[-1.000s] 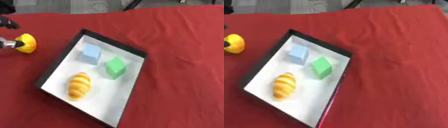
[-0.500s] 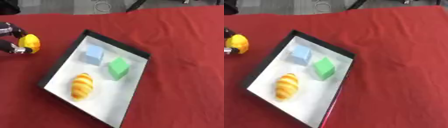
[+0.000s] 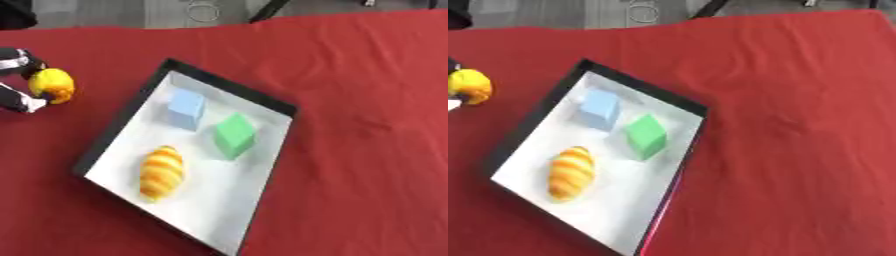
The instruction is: Pick up objects on the table and place them in the box.
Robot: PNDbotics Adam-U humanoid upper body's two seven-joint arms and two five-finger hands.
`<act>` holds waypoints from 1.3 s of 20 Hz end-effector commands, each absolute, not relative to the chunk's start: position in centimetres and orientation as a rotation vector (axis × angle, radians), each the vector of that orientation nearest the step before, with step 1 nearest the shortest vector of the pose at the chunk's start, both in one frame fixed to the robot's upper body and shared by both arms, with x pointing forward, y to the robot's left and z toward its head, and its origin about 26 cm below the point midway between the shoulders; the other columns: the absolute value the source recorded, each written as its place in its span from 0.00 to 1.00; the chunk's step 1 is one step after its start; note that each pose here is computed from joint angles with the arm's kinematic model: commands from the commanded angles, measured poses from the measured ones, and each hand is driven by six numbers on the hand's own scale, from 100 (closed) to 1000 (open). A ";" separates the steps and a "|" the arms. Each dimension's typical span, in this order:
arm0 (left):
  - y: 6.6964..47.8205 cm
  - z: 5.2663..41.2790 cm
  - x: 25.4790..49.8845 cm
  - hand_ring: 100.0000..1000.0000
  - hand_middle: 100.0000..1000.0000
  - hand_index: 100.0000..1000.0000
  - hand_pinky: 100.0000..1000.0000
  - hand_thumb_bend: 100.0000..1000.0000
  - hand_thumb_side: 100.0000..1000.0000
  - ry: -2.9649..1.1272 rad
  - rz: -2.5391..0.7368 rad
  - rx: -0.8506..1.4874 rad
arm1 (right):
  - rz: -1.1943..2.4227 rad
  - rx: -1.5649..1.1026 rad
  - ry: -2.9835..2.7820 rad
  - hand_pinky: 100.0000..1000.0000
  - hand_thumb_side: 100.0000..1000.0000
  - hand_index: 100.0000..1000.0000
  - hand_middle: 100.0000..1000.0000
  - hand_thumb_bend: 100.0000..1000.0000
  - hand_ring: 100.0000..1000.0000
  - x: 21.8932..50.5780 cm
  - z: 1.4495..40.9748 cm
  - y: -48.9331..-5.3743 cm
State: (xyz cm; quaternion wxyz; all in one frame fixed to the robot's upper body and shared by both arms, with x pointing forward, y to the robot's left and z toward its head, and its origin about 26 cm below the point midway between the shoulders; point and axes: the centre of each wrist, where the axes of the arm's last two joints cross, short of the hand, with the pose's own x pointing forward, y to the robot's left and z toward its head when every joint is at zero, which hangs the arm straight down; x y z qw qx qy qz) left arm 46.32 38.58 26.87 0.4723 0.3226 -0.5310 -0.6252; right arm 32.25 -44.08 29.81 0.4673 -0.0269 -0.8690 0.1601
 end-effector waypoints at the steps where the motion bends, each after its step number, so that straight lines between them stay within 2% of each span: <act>1: 38.4 29.5 45.7 0.55 0.43 0.62 0.71 0.00 0.03 -1.378 -1.506 0.832 | 0.418 -0.095 -2.138 0.95 0.49 0.76 0.63 0.00 0.79 31.9 30.7 -44.4; 2: 38.2 29.9 45.6 0.54 0.42 0.61 0.71 0.00 0.08 -1.403 -1.502 0.835 | 0.418 -0.094 -2.135 0.95 0.48 0.76 0.63 0.00 0.79 31.9 30.7 -44.4; 3: 38.0 30.3 45.4 0.54 0.41 0.61 0.71 0.00 0.03 -1.427 -1.501 0.836 | 0.417 -0.092 -2.132 0.95 0.48 0.76 0.63 0.00 0.79 31.9 30.6 -44.4; 4: 37.7 30.8 45.2 0.53 0.41 0.60 0.71 0.00 0.03 -1.455 -1.502 0.837 | 0.417 -0.091 -2.129 0.95 0.48 0.76 0.63 0.00 0.79 31.9 30.5 -44.5; 5: 37.4 31.3 44.9 0.53 0.41 0.60 0.70 0.00 0.29 -1.485 -1.502 0.840 | 0.416 -0.091 -2.125 0.95 0.49 0.76 0.63 0.00 0.79 31.9 30.4 -44.5; 6: 37.0 32.0 44.6 0.52 0.40 0.59 0.70 0.00 0.02 -1.523 -1.504 0.847 | 0.415 -0.090 -2.121 0.95 0.48 0.76 0.63 0.00 0.79 31.9 30.3 -44.6; 13: 32.8 36.8 41.2 0.51 0.38 0.58 0.70 0.00 0.00 -1.799 -1.568 0.801 | 0.408 -0.088 -2.104 0.95 0.46 0.76 0.63 0.00 0.79 31.7 30.1 -45.0; 17: 28.5 38.9 38.1 0.52 0.39 0.57 0.70 0.00 0.00 -1.954 -1.729 0.737 | 0.414 -0.080 -2.102 0.95 0.44 0.76 0.63 0.00 0.79 31.6 30.4 -45.0; 21: 25.0 38.8 35.6 0.53 0.40 0.58 0.69 0.09 0.00 -1.992 -1.934 0.673 | 0.427 -0.071 -2.100 0.95 0.43 0.76 0.63 0.00 0.79 31.6 30.7 -44.9; 26: 21.3 37.0 33.1 0.55 0.42 0.59 0.69 0.20 0.00 -1.909 -2.217 0.584 | 0.441 -0.070 -2.104 0.95 0.42 0.76 0.63 0.00 0.79 31.6 31.0 -44.9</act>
